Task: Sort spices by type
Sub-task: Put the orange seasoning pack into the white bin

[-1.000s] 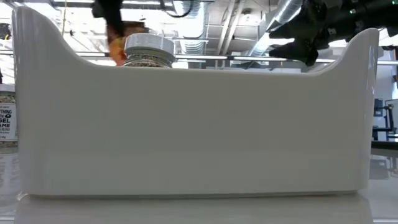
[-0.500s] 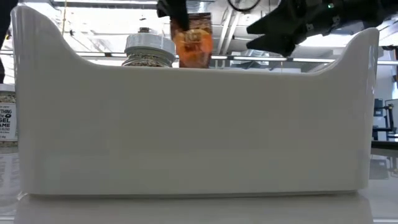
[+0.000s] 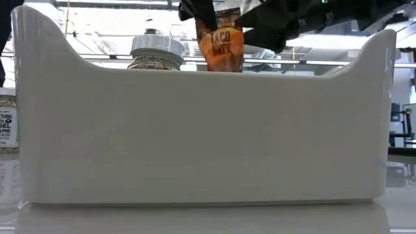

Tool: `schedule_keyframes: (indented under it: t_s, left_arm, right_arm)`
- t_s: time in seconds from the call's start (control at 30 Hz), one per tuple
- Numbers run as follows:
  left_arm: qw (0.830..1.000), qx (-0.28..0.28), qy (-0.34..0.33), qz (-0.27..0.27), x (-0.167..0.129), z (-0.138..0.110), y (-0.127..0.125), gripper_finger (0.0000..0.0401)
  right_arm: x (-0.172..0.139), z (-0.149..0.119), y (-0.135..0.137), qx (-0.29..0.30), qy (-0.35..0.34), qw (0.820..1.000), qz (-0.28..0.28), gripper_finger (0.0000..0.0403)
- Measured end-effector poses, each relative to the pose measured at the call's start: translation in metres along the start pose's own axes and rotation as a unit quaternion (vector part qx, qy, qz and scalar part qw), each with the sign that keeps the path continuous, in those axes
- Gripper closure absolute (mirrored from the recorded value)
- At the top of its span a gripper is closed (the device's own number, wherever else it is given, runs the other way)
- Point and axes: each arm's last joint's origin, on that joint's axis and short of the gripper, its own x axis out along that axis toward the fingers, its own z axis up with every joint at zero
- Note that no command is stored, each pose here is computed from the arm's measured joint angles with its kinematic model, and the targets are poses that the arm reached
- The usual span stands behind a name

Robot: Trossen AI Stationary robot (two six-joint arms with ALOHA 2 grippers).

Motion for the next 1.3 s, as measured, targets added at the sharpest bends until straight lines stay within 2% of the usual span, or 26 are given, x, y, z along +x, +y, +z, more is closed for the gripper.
schedule_keyframes:
  t_s: [0.13, 0.27, 0.37, 0.53, 0.57, 0.9, 1.23, 1.3]
  left_arm:
    - [1.000, 0.000, 0.000, 0.000, 0.001, 0.000, 0.000, 0.0401]
    - [1.000, -0.001, -0.003, 0.000, 0.001, 0.001, 0.000, 0.0401]
    - [1.000, 0.000, -0.002, 0.000, 0.001, 0.000, -0.001, 0.0401]
    - [1.000, 0.009, -0.001, -0.001, 0.001, 0.000, -0.002, 0.0401]
    - [1.000, 0.009, 0.000, -0.001, 0.001, 0.000, -0.002, 0.0401]
    - [1.000, 0.010, -0.004, 0.000, 0.001, 0.001, -0.002, 0.0390]
    - [1.000, 0.017, -0.001, 0.017, 0.001, 0.000, 0.001, 0.0289]
    - [1.000, -0.016, 0.006, 0.025, -0.001, -0.001, 0.006, 0.0280]
  right_arm:
    - [0.008, 0.003, 0.003, -0.009, -0.003, 1.000, 0.008, 0.0104]
    - [0.015, 0.005, 0.005, -0.024, -0.001, 1.000, 0.008, 0.0148]
    - [0.019, 0.006, 0.006, -0.027, -0.001, 1.000, 0.008, 0.0212]
    - [0.022, 0.004, 0.007, -0.039, 0.004, 0.999, 0.008, 0.0365]
    - [0.022, 0.004, 0.006, -0.040, 0.005, 0.999, 0.007, 0.0381]
    - [0.022, 0.003, 0.004, -0.037, 0.012, 0.999, 0.000, 0.0390]
    - [0.021, 0.000, 0.004, -0.039, 0.027, 0.999, 0.000, 0.0388]
    - [0.019, 0.001, 0.004, -0.036, 0.031, 0.999, 0.000, 0.0388]
